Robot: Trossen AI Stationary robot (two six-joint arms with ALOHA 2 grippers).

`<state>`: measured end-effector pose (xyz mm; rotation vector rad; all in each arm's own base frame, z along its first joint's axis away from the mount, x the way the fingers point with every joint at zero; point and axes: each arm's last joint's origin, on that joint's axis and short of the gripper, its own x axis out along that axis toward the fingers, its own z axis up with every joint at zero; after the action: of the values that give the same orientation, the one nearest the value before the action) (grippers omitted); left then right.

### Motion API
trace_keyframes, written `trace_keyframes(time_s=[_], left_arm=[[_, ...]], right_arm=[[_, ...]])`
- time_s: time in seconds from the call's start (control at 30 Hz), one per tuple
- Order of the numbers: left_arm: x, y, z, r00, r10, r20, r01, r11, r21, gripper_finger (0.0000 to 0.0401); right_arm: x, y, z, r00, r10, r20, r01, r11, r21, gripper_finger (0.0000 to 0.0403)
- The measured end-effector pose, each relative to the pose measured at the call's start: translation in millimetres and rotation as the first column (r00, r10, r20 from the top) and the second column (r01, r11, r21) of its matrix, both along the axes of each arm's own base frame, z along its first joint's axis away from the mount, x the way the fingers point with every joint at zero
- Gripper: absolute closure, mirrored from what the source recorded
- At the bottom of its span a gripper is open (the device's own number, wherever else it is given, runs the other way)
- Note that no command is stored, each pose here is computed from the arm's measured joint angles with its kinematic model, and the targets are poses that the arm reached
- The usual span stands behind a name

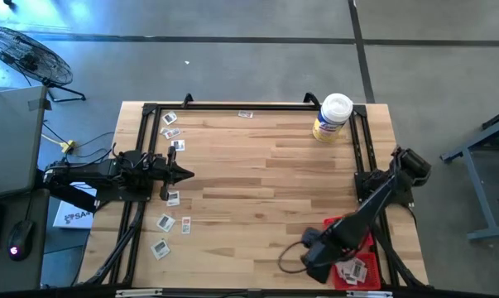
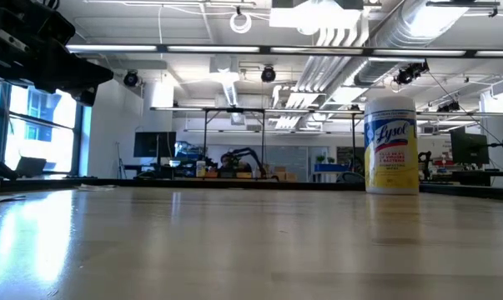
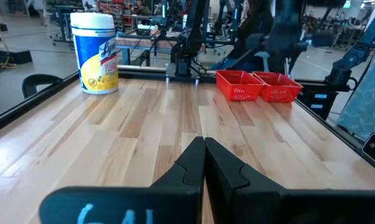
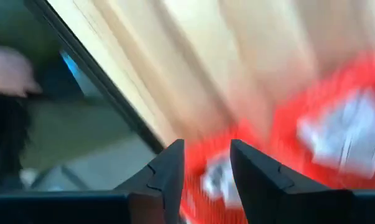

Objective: Pick & Place First Aid Supplies
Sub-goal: Put the white ointment pack into the top red bin

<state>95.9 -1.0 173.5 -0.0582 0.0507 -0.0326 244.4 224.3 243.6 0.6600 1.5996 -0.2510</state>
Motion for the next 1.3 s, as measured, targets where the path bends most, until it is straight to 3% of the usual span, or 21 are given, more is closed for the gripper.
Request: trace_keyframes(time_s=[0.17, 0.33, 0.47, 0.53, 0.6, 0.67, 0.77, 0.87, 0.93, 1.1, 1.3], left_arm=[[0, 0, 0, 1.0, 0.0, 0.0, 0.0, 1.0, 0.0, 0.04], [0, 0, 0, 1.0, 0.0, 0.0, 0.0, 1.0, 0.0, 0.04], [0, 0, 0, 1.0, 0.0, 0.0, 0.0, 1.0, 0.0, 0.04], [0, 0, 0, 1.0, 0.0, 0.0, 0.0, 1.0, 0.0, 0.04], [0, 0, 0, 1.0, 0.0, 0.0, 0.0, 1.0, 0.0, 0.04], [0, 0, 0, 1.0, 0.0, 0.0, 0.0, 1.0, 0.0, 0.04], [0, 0, 0, 1.0, 0.0, 0.0, 0.0, 1.0, 0.0, 0.04], [0, 0, 0, 1.0, 0.0, 0.0, 0.0, 1.0, 0.0, 0.04], [0, 0, 0, 1.0, 0.0, 0.0, 0.0, 1.0, 0.0, 0.04], [0, 0, 0, 1.0, 0.0, 0.0, 0.0, 1.0, 0.0, 0.04], [0, 0, 0, 1.0, 0.0, 0.0, 0.0, 1.0, 0.0, 0.04]], right_arm=[[37, -25, 36, 0.938, 0.08, 0.338, -0.001, 0.974, -0.228, 0.0283], [65, -55, 69, 0.843, 0.165, 0.513, 0.095, 0.892, -0.443, 0.0283], [78, -76, 81, 0.792, 0.304, 0.53, 0.144, 0.75, -0.646, 0.0283], [84, -89, 79, 0.789, 0.308, 0.531, 0.223, 0.663, -0.715, 0.0283], [92, -106, 75, 0.8, 0.312, 0.512, 0.247, 0.606, -0.756, 0.0283], [103, -128, 67, 0.815, 0.305, 0.493, 0.222, 0.621, -0.752, 0.0284], [122, -164, 50, 0.799, 0.288, 0.528, 0.191, 0.712, -0.676, 0.0284], [140, -203, 33, 0.77, 0.266, 0.58, 0.187, 0.775, -0.604, 0.0284], [147, -228, 24, 0.769, 0.248, 0.59, 0.191, 0.791, -0.581, 0.0284], [161, -289, 11, 0.8, 0.189, 0.569, 0.226, 0.784, -0.578, 0.0284], [182, -356, 3, 0.794, 0.152, 0.589, 0.244, 0.807, -0.538, 0.0275]])
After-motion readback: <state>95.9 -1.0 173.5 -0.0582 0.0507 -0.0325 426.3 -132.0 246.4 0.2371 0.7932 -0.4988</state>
